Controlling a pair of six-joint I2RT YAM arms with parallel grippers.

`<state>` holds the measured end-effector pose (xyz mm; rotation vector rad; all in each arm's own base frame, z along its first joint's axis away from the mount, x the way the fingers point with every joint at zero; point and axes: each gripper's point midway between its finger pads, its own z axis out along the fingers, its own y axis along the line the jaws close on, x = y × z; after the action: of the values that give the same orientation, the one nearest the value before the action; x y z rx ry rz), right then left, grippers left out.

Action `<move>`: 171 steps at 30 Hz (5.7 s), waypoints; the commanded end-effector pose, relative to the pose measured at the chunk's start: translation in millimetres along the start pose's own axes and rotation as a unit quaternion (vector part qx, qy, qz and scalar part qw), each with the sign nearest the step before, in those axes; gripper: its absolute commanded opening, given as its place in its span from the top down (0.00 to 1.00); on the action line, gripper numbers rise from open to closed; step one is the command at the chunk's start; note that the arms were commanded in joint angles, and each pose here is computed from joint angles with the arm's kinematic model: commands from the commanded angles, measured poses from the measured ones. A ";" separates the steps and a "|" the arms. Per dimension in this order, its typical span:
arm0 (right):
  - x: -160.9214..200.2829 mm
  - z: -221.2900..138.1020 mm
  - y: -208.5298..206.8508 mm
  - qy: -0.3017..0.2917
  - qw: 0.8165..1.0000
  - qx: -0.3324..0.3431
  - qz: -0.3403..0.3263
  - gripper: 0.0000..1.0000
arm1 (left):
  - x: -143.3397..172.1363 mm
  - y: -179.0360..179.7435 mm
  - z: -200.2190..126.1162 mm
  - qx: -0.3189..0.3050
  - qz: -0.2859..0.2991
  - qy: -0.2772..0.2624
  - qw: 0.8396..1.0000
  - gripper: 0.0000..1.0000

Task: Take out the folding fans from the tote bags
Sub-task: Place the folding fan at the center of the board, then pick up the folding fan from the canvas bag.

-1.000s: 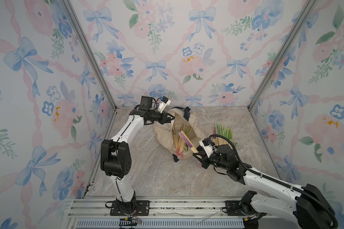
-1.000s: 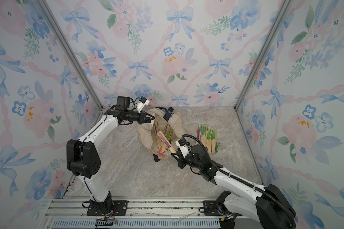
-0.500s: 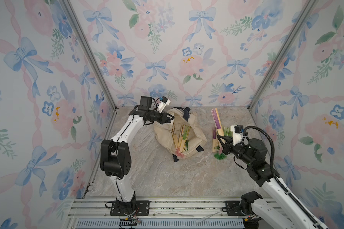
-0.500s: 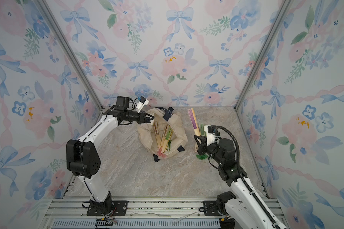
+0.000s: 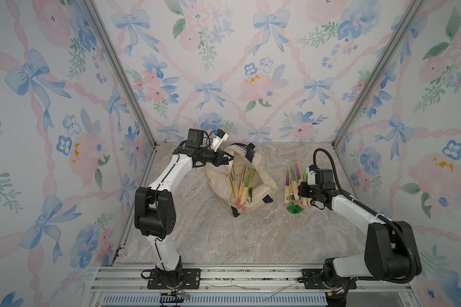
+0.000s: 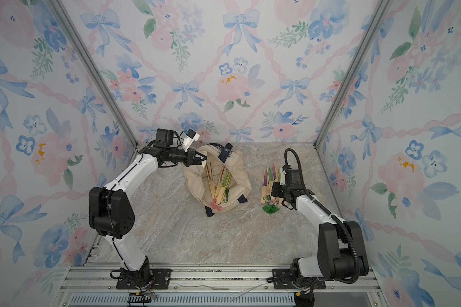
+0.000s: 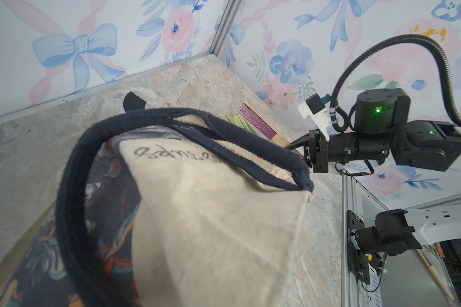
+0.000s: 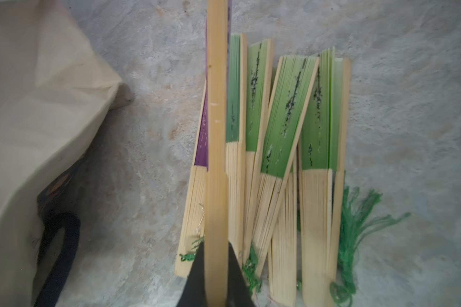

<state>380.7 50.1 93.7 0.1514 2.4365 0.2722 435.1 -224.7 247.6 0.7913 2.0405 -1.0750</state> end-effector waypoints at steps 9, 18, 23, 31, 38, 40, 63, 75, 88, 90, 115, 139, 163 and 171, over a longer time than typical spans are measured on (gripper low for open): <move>4.0 17.1 -16.4 0.076 0.995 0.043 0.039 0.49 | -10.7 -18.8 -5.5 0.018 0.021 -0.015 0.999 1.00; -31.9 -58.8 12.6 -0.015 1.000 -0.013 -0.002 0.28 | -12.8 -19.8 -5.7 0.017 0.023 -0.017 0.999 1.00; -45.4 -119.0 61.5 -0.091 0.984 -0.143 -0.046 0.26 | -13.5 -19.2 -3.6 0.018 0.022 -0.016 0.999 1.00; -48.1 -194.4 115.8 -0.176 0.940 -0.289 -0.045 0.22 | -17.2 -19.8 1.5 0.020 0.024 -0.015 0.999 1.00; -10.9 -186.4 188.2 -0.179 0.917 -0.336 -0.120 0.20 | -19.6 -20.0 4.9 0.019 0.023 -0.015 0.999 1.00; 1.8 -172.0 206.0 -0.174 0.917 -0.326 -0.147 0.20 | -19.4 -20.4 5.3 0.019 0.023 -0.014 0.999 1.00; 52.6 30.9 299.5 -0.094 0.964 -0.167 -0.186 0.25 | -26.3 -28.3 0.5 0.025 0.020 -0.021 0.999 1.00; 39.7 76.6 305.0 -0.080 0.970 -0.164 -0.163 0.29 | -26.6 -29.7 1.8 0.034 0.006 -0.021 0.999 1.00; 33.1 112.7 307.0 -0.054 0.975 -0.142 -0.162 0.30 | -27.7 -35.9 3.9 0.048 0.000 -0.020 0.999 1.00; 35.6 118.8 305.2 -0.048 0.977 -0.133 -0.162 0.30 | -28.4 -37.0 3.8 0.049 0.001 -0.021 0.999 1.00; 75.5 139.6 290.9 0.017 0.979 -0.086 -0.186 0.61 | -28.5 -37.9 4.2 0.046 0.005 -0.020 0.999 1.00; 25.6 40.7 319.8 -0.154 0.927 -0.309 -0.147 0.85 | -9.2 -25.5 13.0 0.043 -0.019 -0.003 0.999 1.00; 8.7 2.6 297.1 -0.201 0.905 -0.371 -0.045 0.84 | -20.1 -27.0 2.6 0.040 -0.011 -0.016 0.999 1.00; 21.5 -10.2 285.4 -0.202 0.902 -0.376 -0.061 0.84 | -13.4 -17.1 2.2 0.030 -0.023 -0.012 0.999 1.00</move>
<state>372.5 331.9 119.4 -0.2501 1.8764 0.9503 428.4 -239.6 257.3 0.7471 2.0673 -1.1635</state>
